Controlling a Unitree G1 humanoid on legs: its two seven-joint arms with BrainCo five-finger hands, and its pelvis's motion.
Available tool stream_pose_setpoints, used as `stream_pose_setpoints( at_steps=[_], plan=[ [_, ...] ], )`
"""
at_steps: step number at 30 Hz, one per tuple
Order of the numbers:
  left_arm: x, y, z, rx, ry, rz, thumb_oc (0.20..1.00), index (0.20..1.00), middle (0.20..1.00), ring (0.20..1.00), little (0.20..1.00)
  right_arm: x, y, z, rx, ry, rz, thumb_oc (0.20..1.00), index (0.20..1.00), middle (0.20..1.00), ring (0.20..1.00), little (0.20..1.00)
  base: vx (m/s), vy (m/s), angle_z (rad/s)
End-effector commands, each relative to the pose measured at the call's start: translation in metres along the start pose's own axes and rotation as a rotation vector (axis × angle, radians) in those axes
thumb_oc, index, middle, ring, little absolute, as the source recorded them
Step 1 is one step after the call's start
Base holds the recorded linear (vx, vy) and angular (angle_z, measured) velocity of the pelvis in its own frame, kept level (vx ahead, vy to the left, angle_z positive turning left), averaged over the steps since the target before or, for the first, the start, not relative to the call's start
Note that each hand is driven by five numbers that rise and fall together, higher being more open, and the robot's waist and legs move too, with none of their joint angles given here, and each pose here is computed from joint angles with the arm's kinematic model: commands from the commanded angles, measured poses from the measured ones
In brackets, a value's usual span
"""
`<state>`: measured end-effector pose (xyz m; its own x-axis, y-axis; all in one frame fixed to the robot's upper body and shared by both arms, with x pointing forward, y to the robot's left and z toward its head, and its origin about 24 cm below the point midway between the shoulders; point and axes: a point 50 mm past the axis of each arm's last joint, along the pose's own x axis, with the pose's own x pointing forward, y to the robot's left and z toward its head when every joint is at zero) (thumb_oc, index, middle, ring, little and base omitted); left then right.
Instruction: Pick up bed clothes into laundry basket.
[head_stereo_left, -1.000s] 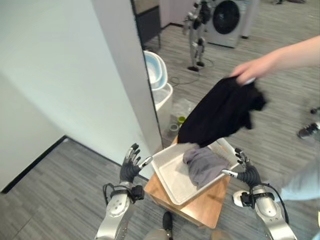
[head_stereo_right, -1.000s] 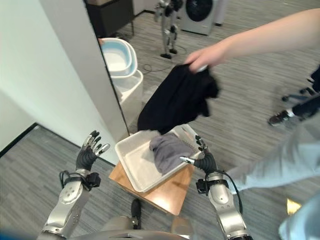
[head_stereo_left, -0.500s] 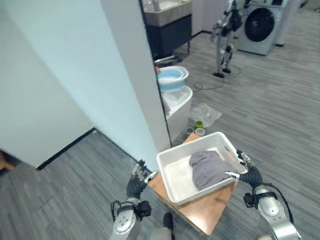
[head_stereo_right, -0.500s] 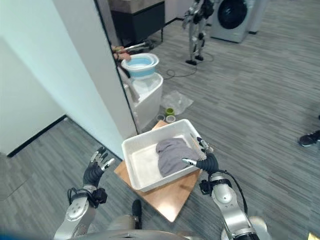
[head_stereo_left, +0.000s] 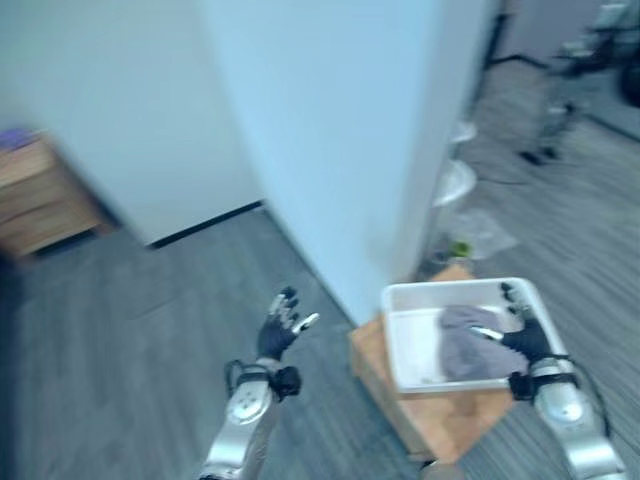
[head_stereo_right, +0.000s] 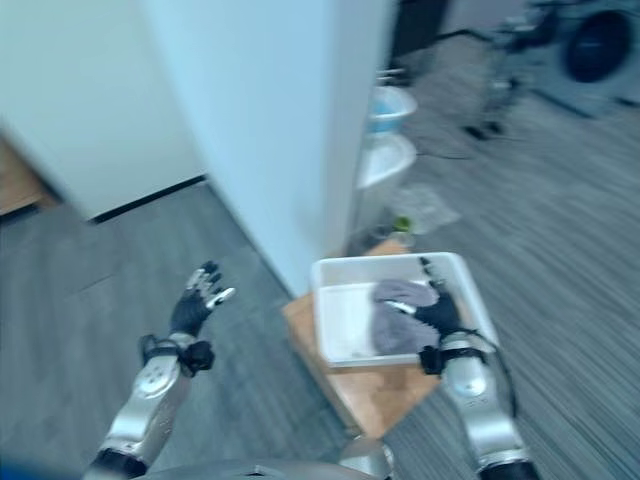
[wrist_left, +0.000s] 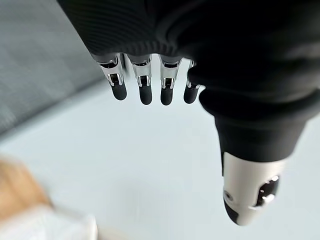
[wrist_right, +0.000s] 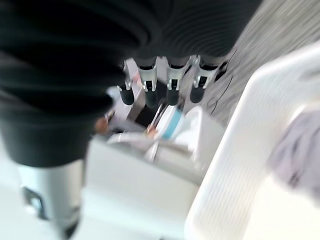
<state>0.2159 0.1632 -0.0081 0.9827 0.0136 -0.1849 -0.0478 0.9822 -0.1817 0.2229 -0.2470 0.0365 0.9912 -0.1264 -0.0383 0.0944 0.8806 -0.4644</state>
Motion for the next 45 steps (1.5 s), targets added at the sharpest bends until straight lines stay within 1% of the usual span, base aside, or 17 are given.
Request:
stream_pose_setpoints(
  at_steps=[1, 4, 7, 8, 11, 12, 16, 20, 24, 26, 31, 35, 39, 45],
  plan=[
    [-0.014, 0.022, 0.025, 0.061, -0.095, -0.025, 1.0, 1.0, 1.0, 1.0, 1.0, 0.01, 0.003, 0.021, 0.026, -0.118, -0.033, 1.0, 1.0, 1.0, 1.0, 1.0, -0.19, 0.388, 0.97],
    [-0.016, 0.028, 0.025, 0.076, -0.092, -0.02, 1.0, 1.0, 1.0, 1.0, 1.0, 0.014, 0.006, 0.028, -0.002, -0.14, -0.019, 1.0, 1.0, 1.0, 1.0, 1.0, -0.16, 0.295, 1.31],
    [-0.018, 0.038, 0.023, 0.105, -0.076, 0.021, 1.0, 1.0, 1.0, 1.0, 1.0, 0.016, 0.017, 0.03, 0.0, -0.143, 0.013, 1.0, 1.0, 1.0, 1.0, 1.0, -0.15, 0.3, 0.48],
    [-0.02, 0.046, 0.02, 0.127, -0.059, 0.047, 1.0, 1.0, 1.0, 1.0, 1.0, 0.015, 0.027, 0.029, 0.012, -0.134, 0.042, 1.0, 1.0, 1.0, 1.0, 1.0, -0.08, 0.193, 0.63],
    [-0.021, 0.049, 0.02, 0.136, -0.058, 0.054, 1.0, 1.0, 1.0, 1.0, 1.0, 0.015, 0.031, 0.029, 0.022, -0.13, 0.056, 1.0, 1.0, 1.0, 1.0, 1.0, -0.02, 0.15, 0.47],
    [-0.022, 0.053, 0.02, 0.151, -0.053, 0.066, 1.0, 1.0, 1.0, 1.0, 1.0, 0.013, 0.038, 0.028, 0.024, -0.121, 0.086, 1.0, 1.0, 1.0, 1.0, 1.0, 0.01, 0.158, 0.34],
    [-0.021, 0.054, 0.024, 0.189, -0.061, 0.053, 1.0, 1.0, 1.0, 1.0, 1.0, 0.009, 0.052, 0.021, 0.039, -0.089, 0.132, 1.0, 1.0, 1.0, 1.0, 1.0, 0.0, 0.138, 0.42],
    [-0.02, 0.053, 0.021, 0.212, -0.032, 0.034, 1.0, 1.0, 1.0, 1.0, 1.0, 0.001, 0.059, 0.011, 0.052, -0.035, 0.155, 1.0, 1.0, 1.0, 1.0, 1.0, 0.05, 0.122, 0.94],
    [-0.021, 0.053, 0.018, 0.232, -0.01, 0.048, 1.0, 1.0, 1.0, 1.0, 1.0, -0.003, 0.068, 0.009, 0.09, -0.015, 0.181, 1.0, 1.0, 1.0, 1.0, 1.0, 0.07, 0.169, 1.15],
    [-0.021, 0.051, 0.015, 0.214, 0.001, 0.05, 1.0, 1.0, 1.0, 1.0, 1.0, -0.004, 0.07, 0.006, 0.131, 0.004, 0.182, 1.0, 1.0, 1.0, 1.0, 1.0, 0.02, 0.007, 1.74],
    [-0.021, 0.048, 0.012, 0.154, -0.007, 0.066, 1.0, 1.0, 1.0, 1.0, 1.0, 0.004, 0.077, 0.009, 0.146, -0.003, 0.224, 1.0, 1.0, 1.0, 1.0, 1.0, 0.05, -0.139, 1.92],
    [-0.019, 0.047, 0.014, 0.106, -0.021, 0.075, 1.0, 1.0, 1.0, 1.0, 1.0, 0.01, 0.069, 0.01, 0.104, -0.013, 0.228, 1.0, 1.0, 1.0, 1.0, 1.0, 0.03, -0.157, 0.88],
    [-0.014, 0.042, 0.014, 0.055, -0.025, 0.065, 1.0, 1.0, 1.0, 1.0, 1.0, 0.016, 0.063, 0.015, 0.084, -0.037, 0.217, 1.0, 1.0, 1.0, 1.0, 1.0, -0.05, -0.118, -0.09],
    [-0.015, 0.045, 0.009, 0.024, 0.002, 0.086, 1.0, 1.0, 1.0, 1.0, 1.0, 0.018, 0.063, 0.014, 0.054, -0.026, 0.228, 1.0, 1.0, 1.0, 1.0, 1.0, 0.0, -0.007, 0.15]
  ],
)
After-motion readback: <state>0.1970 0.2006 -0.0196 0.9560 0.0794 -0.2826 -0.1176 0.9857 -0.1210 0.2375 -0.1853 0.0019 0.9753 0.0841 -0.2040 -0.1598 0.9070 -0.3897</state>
